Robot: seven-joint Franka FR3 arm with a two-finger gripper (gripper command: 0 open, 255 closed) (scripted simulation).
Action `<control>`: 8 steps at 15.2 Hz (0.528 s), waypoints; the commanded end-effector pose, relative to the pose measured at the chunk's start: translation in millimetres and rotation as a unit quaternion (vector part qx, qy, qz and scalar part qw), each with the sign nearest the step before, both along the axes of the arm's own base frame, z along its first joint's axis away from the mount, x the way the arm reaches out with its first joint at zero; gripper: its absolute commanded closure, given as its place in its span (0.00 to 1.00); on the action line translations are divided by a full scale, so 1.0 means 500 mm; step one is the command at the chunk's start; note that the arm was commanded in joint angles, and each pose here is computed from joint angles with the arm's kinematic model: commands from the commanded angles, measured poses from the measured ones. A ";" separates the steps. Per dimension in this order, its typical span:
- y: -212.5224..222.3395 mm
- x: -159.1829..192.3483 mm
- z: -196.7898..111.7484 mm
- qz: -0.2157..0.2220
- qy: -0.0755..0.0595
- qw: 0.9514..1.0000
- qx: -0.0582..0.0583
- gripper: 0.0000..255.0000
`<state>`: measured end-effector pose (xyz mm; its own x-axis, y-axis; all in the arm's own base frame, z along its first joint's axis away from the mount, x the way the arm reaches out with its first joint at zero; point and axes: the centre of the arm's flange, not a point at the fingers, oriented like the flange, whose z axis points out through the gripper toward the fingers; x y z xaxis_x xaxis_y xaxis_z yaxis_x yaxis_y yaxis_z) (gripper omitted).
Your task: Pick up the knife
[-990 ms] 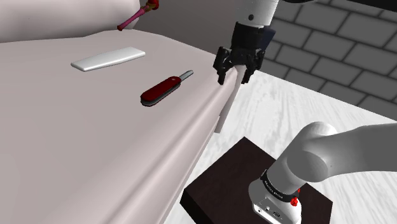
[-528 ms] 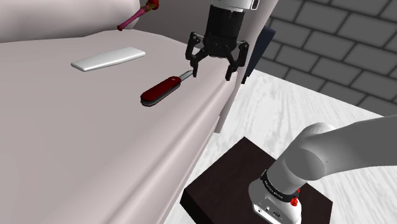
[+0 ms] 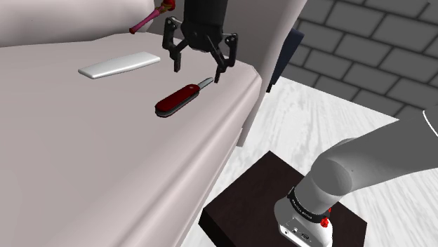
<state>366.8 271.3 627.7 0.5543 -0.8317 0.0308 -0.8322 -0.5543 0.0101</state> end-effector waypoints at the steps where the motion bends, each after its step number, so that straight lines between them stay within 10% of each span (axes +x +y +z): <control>1: 0.007 0.008 -0.014 -0.010 -0.002 1.000 0.001 0.00; 8: 0.007 0.008 -0.073 -0.010 -0.002 1.000 0.001 0.00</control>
<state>370.5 274.5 594.3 0.5375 -0.8427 0.0312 -0.8432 -0.5375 0.0073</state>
